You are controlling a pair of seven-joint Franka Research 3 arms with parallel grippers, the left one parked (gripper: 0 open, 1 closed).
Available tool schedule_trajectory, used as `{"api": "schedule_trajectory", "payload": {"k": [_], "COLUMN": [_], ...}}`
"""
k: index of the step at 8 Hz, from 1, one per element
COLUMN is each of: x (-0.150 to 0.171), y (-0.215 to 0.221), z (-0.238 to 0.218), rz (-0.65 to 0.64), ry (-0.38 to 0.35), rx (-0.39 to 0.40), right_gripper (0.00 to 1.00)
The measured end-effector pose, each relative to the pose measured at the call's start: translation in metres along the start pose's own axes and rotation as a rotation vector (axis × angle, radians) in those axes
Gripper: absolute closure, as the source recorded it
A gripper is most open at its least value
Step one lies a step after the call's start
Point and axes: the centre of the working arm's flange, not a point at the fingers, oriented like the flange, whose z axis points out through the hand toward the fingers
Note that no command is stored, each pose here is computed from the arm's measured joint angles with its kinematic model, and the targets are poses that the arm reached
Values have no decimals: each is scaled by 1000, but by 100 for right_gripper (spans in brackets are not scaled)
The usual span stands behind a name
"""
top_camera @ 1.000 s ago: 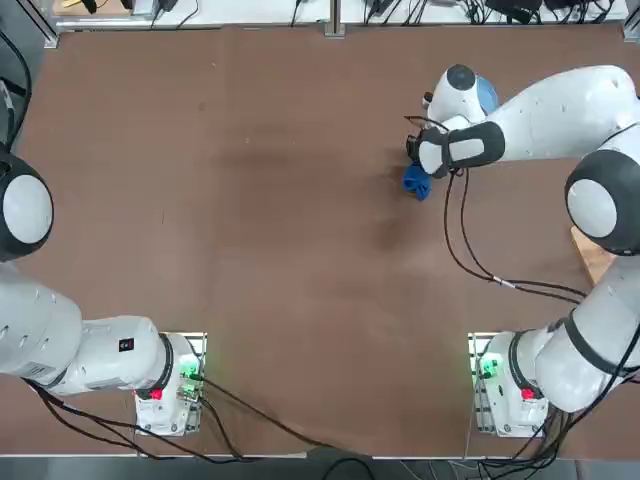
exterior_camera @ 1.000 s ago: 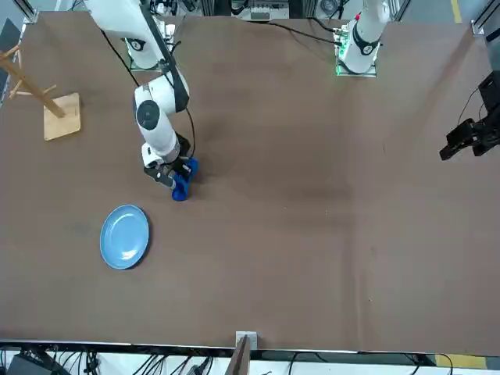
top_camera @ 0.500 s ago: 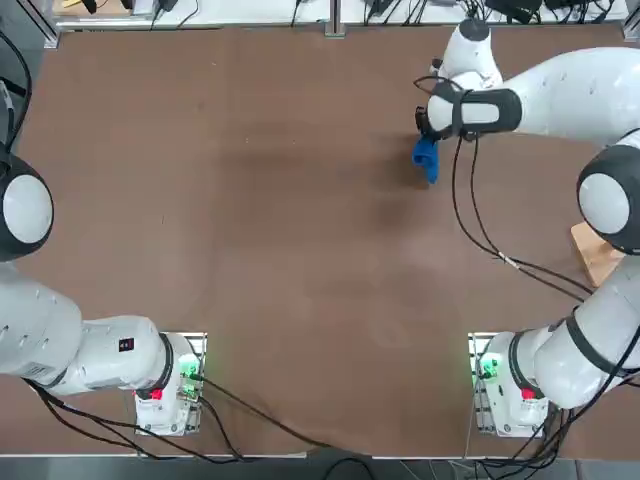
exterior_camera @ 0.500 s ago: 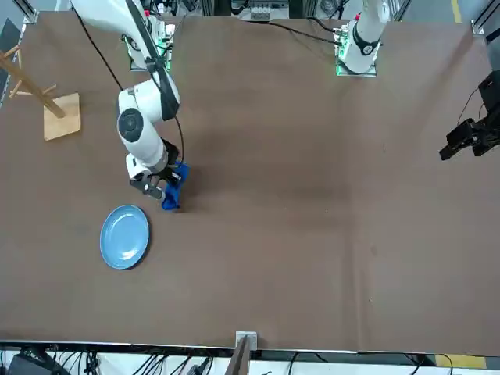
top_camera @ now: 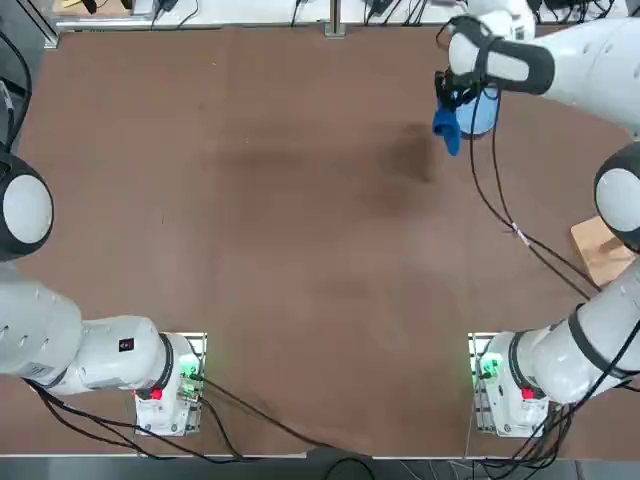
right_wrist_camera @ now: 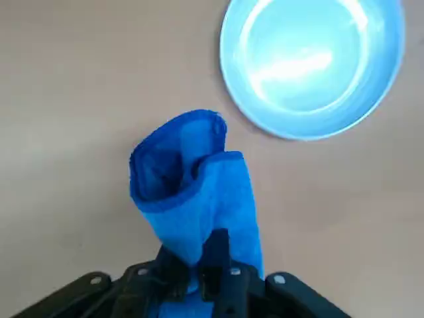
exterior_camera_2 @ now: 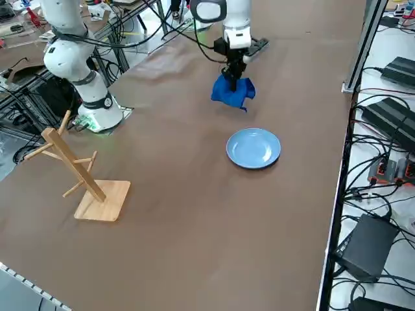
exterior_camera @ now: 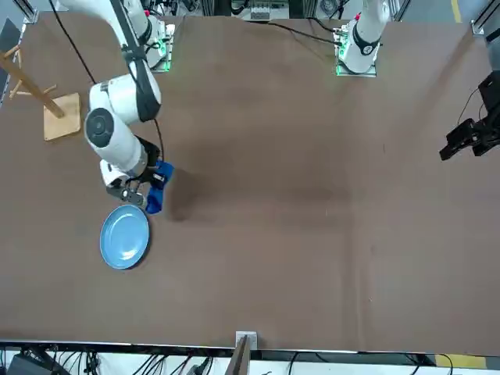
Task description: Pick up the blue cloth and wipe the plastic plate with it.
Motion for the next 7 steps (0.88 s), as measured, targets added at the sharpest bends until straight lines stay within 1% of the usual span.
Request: {"api": "schedule_trajectory", "payload": {"k": [1,2,4,5,7], "x": [13,25,47,54,65], "y": [14,35,83,101,122], "z": [-16,-22,-16,-11,0], "rz": [-28,-62,-107,-121,-141], "ry": [1,12,23,18,17], "rx": [0,-16,-85,-95,-99], "right_gripper": [90,90,90,90,90]}}
